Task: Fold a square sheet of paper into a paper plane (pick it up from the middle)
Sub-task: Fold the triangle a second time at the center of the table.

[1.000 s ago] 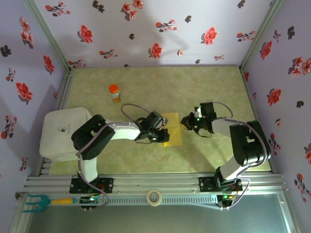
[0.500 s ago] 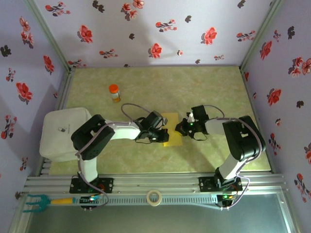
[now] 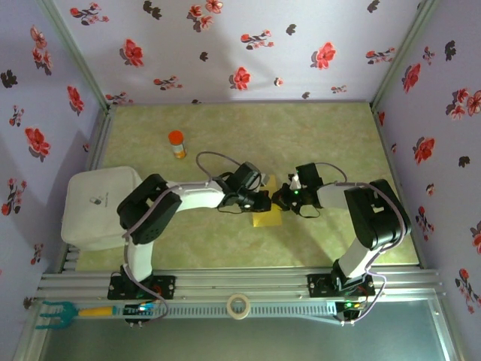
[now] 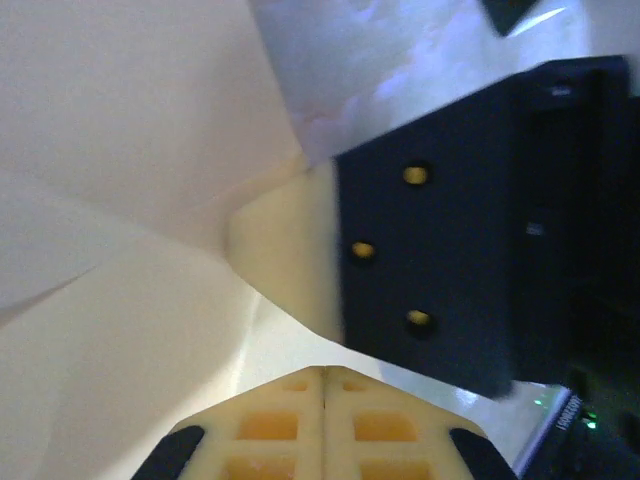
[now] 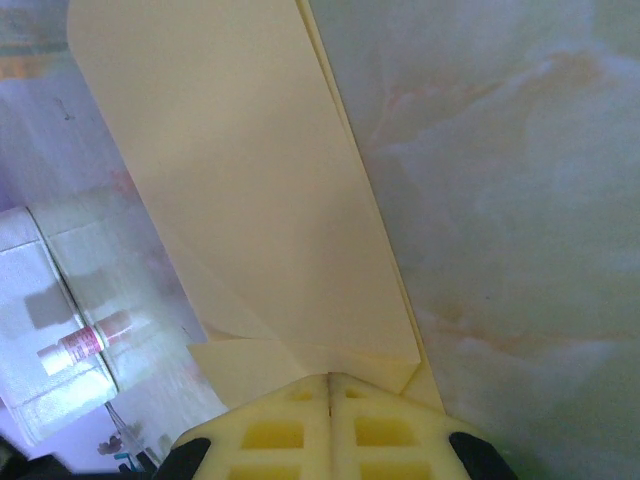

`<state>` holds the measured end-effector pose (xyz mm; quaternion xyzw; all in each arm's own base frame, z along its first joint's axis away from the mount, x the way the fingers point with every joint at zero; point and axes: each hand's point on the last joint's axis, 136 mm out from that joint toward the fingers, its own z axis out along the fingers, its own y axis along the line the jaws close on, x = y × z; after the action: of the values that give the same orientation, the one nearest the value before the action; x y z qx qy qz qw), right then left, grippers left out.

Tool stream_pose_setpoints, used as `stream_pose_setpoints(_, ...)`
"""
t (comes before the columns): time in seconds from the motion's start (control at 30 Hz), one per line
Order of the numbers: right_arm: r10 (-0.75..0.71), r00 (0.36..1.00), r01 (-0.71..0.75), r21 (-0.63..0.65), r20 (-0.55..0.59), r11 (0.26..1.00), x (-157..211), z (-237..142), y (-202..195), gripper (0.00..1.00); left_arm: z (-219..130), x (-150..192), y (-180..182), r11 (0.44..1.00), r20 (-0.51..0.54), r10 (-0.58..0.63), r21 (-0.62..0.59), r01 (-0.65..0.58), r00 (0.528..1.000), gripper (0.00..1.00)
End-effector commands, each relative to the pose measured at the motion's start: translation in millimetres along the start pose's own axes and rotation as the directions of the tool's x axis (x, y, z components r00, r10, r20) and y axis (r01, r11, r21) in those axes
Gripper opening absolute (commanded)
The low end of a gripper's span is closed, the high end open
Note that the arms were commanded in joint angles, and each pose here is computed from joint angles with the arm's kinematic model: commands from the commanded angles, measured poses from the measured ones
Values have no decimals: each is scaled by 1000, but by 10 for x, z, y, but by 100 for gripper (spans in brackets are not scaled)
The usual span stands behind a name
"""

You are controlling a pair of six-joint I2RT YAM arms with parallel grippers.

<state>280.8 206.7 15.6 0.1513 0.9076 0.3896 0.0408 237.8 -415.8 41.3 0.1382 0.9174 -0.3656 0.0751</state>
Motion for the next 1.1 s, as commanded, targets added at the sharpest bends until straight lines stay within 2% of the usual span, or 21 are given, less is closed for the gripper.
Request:
stream_pose_setpoints(0.0, 61, 998, -60, 119, -5, 991, 84, 55, -352, 0, 95, 150, 187, 999, -62, -35, -35, 33, 997, 0)
stream_pose_setpoints(0.53, 65, 998, -64, 124, -4, 990, 72, 69, -380, 0, -122, 412, 321, 998, -80, -25, -67, 20, 996, 4)
stream_pose_setpoints(0.87, 65, 998, -64, 123, -7, 990, 68, 75, -375, 0, -240, 734, 429, 993, -146, 13, -116, -31, 989, 3)
stream_pose_setpoints(1.07, 57, 998, -55, 106, -10, 993, 68, 62, -324, 0, -345, 740, 431, 986, -140, 44, -156, -66, 989, 1)
